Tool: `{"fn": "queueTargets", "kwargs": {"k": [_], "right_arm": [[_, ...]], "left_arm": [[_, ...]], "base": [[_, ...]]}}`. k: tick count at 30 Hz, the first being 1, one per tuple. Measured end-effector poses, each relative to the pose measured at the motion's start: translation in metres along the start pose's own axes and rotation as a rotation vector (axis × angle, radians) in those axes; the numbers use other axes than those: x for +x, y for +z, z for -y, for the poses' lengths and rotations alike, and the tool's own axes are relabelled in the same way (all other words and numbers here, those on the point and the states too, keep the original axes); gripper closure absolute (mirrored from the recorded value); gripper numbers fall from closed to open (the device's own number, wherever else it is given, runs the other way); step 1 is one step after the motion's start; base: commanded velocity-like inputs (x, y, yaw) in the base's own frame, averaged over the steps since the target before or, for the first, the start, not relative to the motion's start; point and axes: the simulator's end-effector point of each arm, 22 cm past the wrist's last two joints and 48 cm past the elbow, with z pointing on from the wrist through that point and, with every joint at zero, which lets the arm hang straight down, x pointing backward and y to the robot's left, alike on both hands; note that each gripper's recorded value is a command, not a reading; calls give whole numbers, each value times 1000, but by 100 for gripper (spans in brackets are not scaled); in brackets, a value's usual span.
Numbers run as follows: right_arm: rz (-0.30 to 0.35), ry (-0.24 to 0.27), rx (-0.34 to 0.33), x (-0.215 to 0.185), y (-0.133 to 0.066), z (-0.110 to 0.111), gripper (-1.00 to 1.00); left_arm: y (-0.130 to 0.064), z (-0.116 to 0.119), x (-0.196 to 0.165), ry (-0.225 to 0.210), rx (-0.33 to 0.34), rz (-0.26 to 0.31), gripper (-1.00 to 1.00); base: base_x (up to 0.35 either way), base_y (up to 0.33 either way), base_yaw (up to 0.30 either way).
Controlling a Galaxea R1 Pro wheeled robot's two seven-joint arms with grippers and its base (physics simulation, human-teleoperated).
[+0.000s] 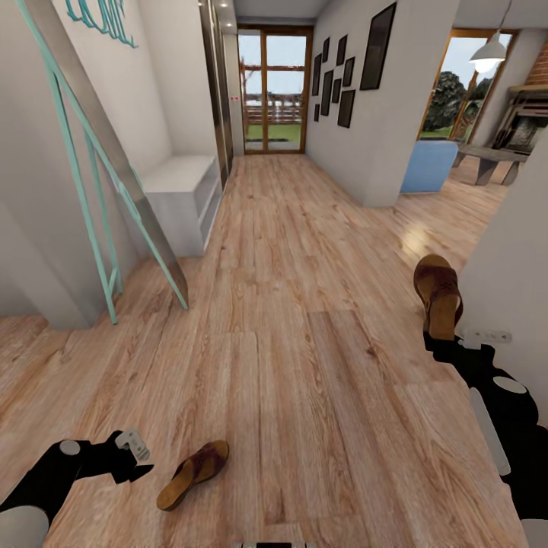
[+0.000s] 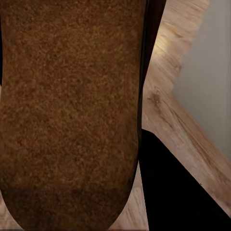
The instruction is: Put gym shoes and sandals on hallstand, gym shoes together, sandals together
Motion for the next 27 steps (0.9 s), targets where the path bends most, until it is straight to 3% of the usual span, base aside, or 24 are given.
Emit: {"fn": "queueTargets", "kwargs": {"k": [11,27], "right_arm": [[-15,-4,-1,23,5,-2,100],[-78,-24,0,74,23,-7,100]], "left_arm": [[11,-6,6,2,-21,4,-100],[43,9,37,-13,22,-43,-100]], "base": [[0,0,0],[0,0,0]]}}
